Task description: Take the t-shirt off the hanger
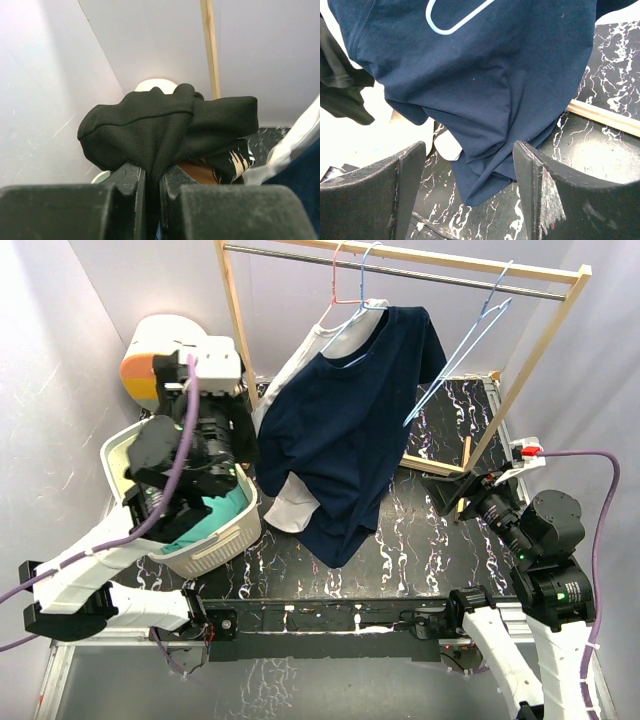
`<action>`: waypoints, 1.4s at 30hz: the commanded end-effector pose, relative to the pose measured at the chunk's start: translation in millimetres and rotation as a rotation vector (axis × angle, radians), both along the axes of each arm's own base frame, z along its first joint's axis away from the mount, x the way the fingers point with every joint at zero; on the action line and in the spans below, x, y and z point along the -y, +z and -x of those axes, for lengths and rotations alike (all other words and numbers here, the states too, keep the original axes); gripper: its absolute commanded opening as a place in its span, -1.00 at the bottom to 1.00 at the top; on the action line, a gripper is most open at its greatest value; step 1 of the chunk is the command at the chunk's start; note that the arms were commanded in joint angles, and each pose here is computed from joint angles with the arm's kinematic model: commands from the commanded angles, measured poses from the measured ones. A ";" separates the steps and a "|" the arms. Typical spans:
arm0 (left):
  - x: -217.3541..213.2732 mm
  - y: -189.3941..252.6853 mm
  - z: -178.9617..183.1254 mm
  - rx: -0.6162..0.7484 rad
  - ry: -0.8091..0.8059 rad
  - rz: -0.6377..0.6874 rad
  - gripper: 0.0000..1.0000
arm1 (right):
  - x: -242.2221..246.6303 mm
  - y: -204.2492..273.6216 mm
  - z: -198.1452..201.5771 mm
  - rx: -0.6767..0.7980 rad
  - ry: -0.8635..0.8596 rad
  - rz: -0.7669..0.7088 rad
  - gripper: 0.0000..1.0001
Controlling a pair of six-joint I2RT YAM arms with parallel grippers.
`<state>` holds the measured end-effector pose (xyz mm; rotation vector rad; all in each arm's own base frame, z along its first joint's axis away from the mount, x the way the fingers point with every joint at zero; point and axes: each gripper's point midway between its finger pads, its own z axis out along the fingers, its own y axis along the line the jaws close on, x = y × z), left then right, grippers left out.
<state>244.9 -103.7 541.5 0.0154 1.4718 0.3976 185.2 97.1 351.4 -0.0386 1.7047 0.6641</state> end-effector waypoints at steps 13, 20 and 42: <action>-54.0 -178.7 -69.4 -0.470 0.031 0.092 -1.00 | 0.5 8.2 3.6 0.044 0.017 0.045 0.44; -103.5 -147.3 -86.5 -0.373 0.210 0.331 -1.00 | -0.9 0.1 -1.8 0.025 0.019 0.039 0.44; -101.6 -284.8 -66.6 -0.617 0.156 0.521 0.47 | -25.2 -3.9 -9.0 -0.017 0.193 0.085 0.41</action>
